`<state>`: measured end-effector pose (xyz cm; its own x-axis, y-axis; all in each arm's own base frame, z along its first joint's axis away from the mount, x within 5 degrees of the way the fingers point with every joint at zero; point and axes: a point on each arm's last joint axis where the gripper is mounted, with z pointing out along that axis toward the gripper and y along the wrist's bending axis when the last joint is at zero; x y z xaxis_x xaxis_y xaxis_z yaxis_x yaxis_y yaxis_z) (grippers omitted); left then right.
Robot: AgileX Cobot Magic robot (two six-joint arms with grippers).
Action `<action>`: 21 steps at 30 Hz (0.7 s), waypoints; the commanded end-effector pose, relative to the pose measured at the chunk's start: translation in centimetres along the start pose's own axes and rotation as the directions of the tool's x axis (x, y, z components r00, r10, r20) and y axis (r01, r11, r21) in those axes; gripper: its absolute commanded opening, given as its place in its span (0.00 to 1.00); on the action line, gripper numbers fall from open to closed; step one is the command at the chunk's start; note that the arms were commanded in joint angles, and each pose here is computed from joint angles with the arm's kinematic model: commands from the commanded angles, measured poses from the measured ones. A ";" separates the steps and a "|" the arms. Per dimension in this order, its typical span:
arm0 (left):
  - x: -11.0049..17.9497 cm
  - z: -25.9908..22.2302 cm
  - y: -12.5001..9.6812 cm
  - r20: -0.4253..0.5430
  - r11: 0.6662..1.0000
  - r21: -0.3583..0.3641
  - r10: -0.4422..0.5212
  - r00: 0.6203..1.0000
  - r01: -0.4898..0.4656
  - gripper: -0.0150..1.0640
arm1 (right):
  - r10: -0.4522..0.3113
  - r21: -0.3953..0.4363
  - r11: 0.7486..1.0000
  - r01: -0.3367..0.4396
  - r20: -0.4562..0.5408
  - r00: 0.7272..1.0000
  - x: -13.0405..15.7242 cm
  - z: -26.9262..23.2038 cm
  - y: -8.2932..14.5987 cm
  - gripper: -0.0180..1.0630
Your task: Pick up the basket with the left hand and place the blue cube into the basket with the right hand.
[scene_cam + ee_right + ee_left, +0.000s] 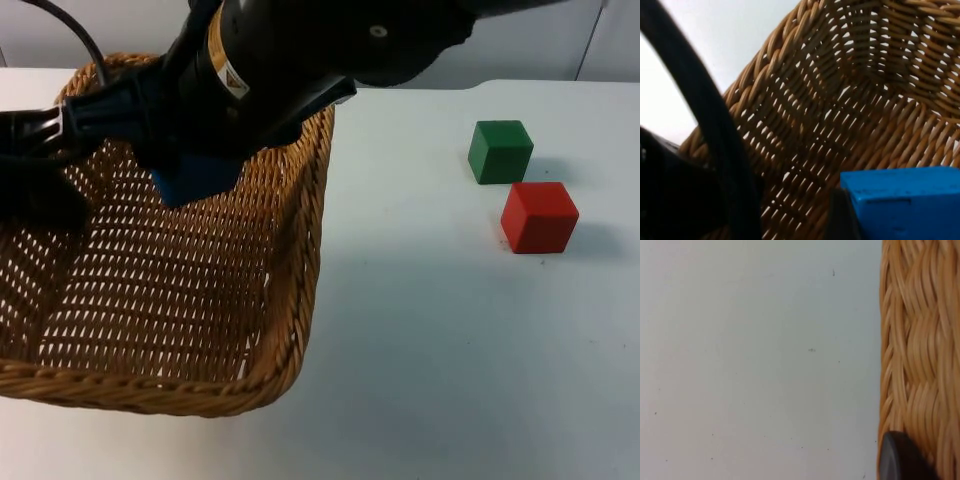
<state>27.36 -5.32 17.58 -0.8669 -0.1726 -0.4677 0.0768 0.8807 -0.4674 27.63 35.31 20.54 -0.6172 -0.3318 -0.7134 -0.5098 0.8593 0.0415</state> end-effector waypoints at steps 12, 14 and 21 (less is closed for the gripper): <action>-0.3 -0.2 -0.1 0.019 0.999 0.017 -0.052 0.998 0.052 0.01 | -0.038 0.042 0.998 0.040 -0.062 0.997 1.6 1.9 -0.2 0.67; -0.3 -0.2 -0.1 0.020 0.998 0.018 -0.054 0.998 0.054 0.01 | -0.038 0.042 0.998 0.040 -0.062 0.997 1.6 1.9 -0.2 0.74; -0.3 -0.2 -0.1 0.020 0.998 0.018 -0.054 0.998 0.054 0.01 | -0.041 0.053 0.998 0.044 -0.070 0.997 1.7 1.9 -0.3 0.79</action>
<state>27.40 -5.26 17.29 -0.8693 -0.1730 -0.4631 0.0705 0.8838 -0.4625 27.67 35.71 18.97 -0.6394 -0.3329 -0.6931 -0.5044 0.8619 0.0513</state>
